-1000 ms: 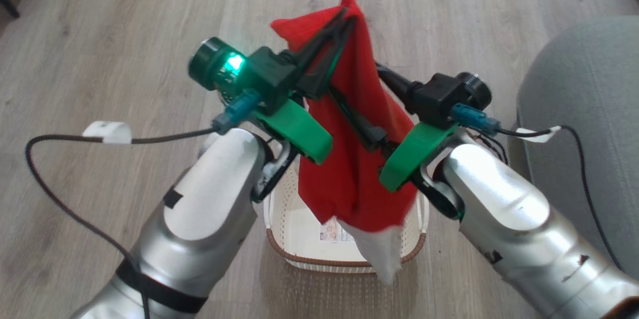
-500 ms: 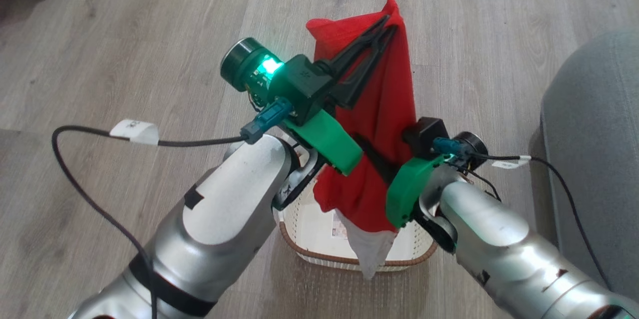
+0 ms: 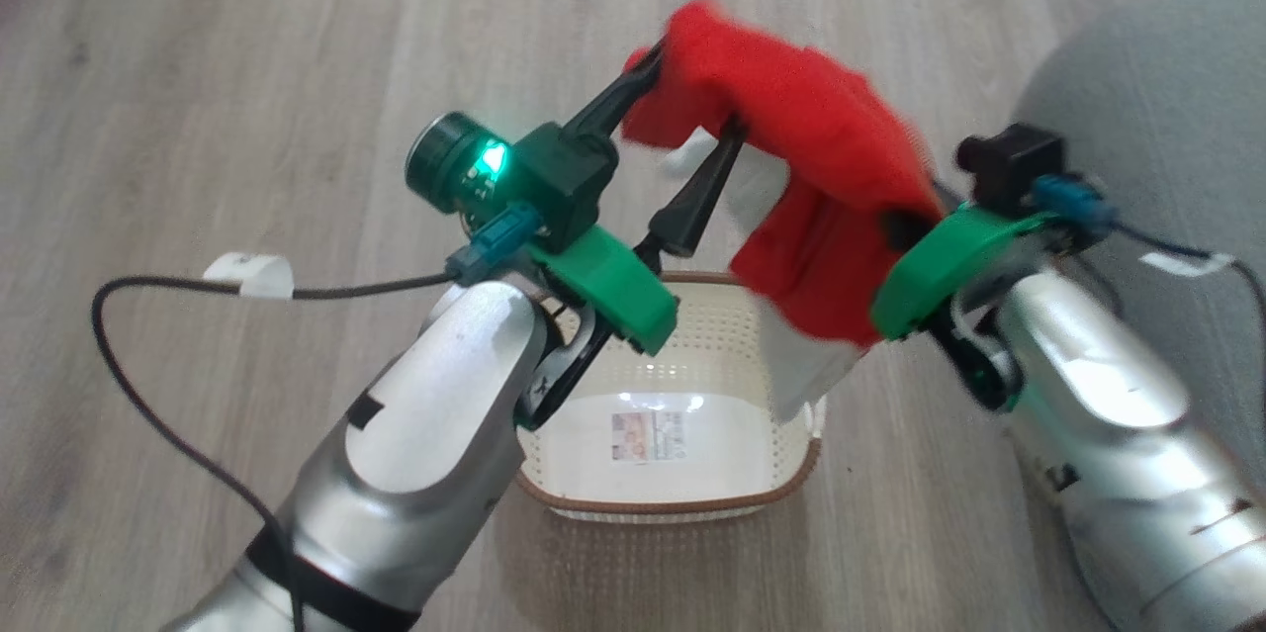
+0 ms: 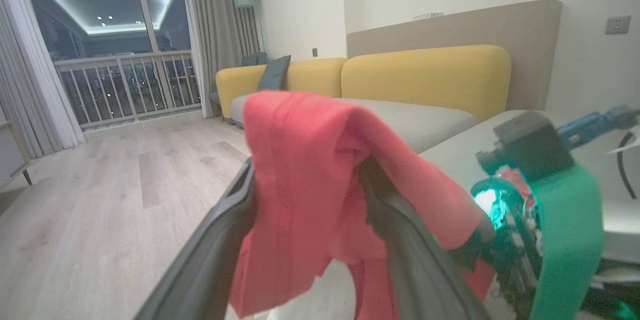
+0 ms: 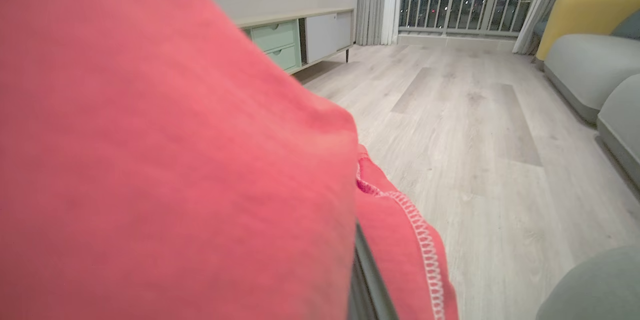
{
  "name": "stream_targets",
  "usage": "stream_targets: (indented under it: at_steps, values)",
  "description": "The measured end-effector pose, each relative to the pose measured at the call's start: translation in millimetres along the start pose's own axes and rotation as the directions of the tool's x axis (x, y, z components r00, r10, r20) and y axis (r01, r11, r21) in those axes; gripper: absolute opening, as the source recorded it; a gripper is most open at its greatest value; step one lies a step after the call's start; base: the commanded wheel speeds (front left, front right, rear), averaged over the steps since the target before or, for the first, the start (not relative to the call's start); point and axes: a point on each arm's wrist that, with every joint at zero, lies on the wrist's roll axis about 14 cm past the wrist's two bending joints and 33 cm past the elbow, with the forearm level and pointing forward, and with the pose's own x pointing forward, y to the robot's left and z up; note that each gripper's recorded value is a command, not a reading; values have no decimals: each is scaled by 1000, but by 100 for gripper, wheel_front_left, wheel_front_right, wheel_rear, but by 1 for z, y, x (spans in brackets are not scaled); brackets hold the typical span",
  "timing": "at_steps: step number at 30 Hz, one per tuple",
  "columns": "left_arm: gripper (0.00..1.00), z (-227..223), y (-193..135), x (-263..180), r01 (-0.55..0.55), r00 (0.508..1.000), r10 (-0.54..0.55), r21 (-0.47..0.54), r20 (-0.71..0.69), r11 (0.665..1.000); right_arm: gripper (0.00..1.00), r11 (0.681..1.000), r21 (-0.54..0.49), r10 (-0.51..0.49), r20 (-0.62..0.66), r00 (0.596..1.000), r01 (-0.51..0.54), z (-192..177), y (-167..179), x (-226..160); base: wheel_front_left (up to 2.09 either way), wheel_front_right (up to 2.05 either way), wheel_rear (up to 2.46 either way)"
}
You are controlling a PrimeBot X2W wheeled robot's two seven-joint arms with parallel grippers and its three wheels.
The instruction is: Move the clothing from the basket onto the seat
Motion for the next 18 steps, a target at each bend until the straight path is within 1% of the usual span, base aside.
stream_targets:
  at_steps: [1, 2, 6, 9, 13, 18]
  values:
    - [100, -6, -2, 0, 1, 1000, -2, -13, -13, 1000, 0, 1000, -7, -23, 14, 1000, 23, 5, -10, -3, 0, 0, 0]
    - [100, -17, -5, 0, 8, 999, -9, -34, -34, 999, 0, 997, -25, -66, 40, 997, 67, 15, -29, -11, 0, 0, 0]
    - [100, -36, -17, 4, 37, 997, -41, -60, -67, 998, 0, 986, -39, -159, 88, 983, 163, 33, -67, -32, 0, 0, 0]
    - [100, -50, -26, 5, 56, 994, -64, -83, -91, 995, 0, 972, -40, -227, 126, 966, 233, 47, -92, -49, 0, 0, 0]
    - [100, -65, -40, 6, 84, 988, -97, -114, -118, 990, 0, 949, -55, -298, 162, 941, 310, 61, -116, -74, 0, 0, 0]
    - [100, -78, -61, 11, 124, 980, -146, -159, -134, 979, 0, 918, -58, -378, 173, 910, 392, 65, -136, -110, 0, 0, 0]
